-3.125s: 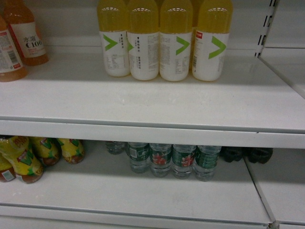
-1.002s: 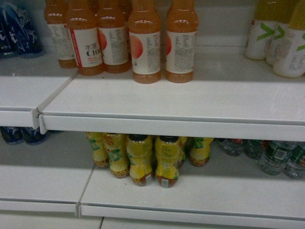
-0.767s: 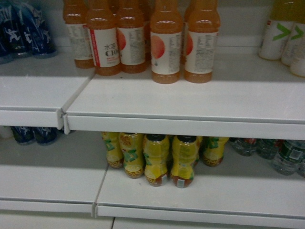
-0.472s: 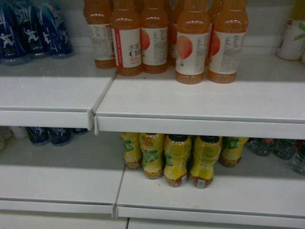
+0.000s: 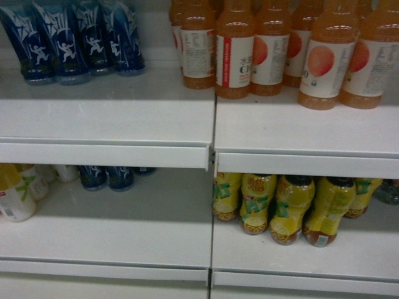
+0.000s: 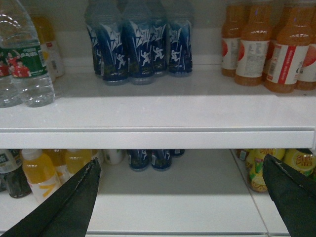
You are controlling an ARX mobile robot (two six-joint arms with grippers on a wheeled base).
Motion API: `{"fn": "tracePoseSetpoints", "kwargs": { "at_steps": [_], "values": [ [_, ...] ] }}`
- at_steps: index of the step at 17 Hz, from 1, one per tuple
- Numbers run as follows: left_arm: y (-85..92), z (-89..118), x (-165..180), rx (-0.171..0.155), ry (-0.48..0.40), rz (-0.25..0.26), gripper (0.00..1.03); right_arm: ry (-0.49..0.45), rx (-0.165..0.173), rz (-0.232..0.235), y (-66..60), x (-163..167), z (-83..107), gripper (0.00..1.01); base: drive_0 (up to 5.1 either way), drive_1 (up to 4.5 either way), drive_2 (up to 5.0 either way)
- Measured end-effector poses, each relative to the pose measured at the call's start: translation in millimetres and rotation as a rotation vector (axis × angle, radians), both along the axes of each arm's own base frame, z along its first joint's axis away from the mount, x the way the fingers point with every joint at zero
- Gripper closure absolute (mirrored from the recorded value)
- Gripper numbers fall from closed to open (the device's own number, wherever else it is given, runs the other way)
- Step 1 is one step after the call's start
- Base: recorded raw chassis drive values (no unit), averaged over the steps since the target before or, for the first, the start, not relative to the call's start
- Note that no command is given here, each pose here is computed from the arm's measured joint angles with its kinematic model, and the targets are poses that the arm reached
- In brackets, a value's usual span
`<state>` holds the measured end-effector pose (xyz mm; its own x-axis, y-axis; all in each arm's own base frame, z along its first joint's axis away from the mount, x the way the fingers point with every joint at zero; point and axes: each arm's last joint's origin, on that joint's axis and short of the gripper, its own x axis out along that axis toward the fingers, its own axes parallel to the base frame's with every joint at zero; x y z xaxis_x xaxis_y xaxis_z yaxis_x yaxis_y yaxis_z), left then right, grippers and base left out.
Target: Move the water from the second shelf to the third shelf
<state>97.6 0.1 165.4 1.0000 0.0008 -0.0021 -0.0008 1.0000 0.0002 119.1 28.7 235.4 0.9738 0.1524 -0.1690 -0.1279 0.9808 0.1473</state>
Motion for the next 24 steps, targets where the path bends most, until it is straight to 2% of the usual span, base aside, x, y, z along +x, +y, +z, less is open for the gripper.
{"fn": "tracePoseSetpoints", "kwargs": {
  "at_steps": [24],
  "values": [
    [0.0,0.1,0.0,0.0,-0.001,0.0,0.05,-0.001,0.0,0.0,0.0,0.0,0.1,0.58,-4.7,2.29,2.3]
  ]
}}
